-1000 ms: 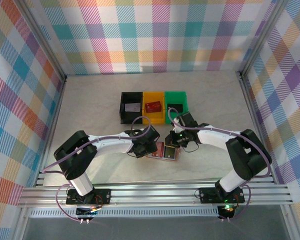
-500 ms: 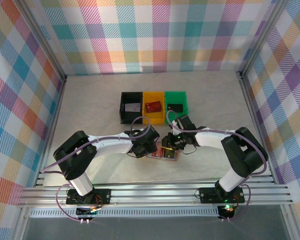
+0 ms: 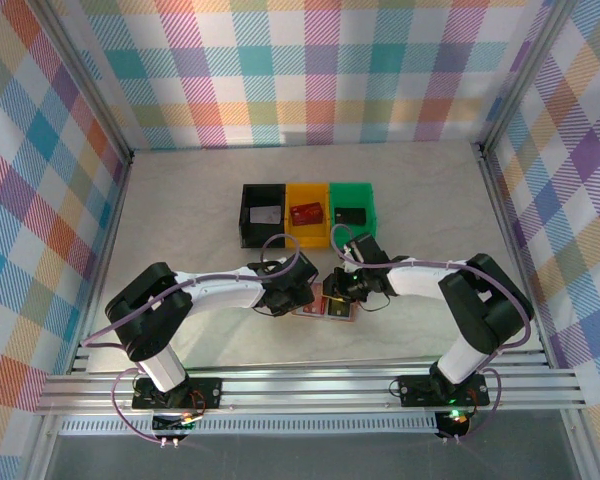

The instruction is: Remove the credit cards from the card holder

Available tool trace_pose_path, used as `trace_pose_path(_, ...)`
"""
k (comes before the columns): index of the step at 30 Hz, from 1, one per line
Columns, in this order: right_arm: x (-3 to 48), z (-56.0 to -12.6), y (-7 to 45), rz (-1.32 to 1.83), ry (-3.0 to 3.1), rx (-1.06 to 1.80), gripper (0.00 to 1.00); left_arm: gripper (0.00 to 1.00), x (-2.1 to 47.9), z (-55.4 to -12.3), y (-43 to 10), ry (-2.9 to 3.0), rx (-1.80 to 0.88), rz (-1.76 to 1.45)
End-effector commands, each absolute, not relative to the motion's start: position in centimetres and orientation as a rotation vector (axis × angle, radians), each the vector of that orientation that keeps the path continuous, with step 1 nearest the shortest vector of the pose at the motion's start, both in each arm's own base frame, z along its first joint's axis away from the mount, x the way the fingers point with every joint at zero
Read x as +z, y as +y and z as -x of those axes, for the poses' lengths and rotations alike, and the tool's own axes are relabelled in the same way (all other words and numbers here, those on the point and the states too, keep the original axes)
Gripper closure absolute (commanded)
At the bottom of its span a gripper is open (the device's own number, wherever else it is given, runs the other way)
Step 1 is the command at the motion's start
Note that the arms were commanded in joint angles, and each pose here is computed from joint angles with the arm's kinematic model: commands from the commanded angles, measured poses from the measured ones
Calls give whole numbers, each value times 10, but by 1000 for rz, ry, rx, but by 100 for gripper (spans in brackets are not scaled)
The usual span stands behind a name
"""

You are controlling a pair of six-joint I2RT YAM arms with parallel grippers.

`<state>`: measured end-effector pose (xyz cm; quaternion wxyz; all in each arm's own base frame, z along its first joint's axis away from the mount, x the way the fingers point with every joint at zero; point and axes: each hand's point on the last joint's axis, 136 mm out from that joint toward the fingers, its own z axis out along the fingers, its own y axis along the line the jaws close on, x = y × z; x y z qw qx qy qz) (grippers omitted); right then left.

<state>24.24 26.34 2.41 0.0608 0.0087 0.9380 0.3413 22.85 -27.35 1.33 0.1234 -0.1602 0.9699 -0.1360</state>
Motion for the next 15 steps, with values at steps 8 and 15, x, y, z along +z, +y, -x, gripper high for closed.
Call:
trace_pose_path(8, 19, -242, 272, -11, 2816, 1113, 87, 40, -42, -190, -292, 2986, -456, 426)
trace_pose_path(15, 34, -236, 284, 90, 2742, 1215, 87, 41, -48, -188, -296, 2995, -468, 429)
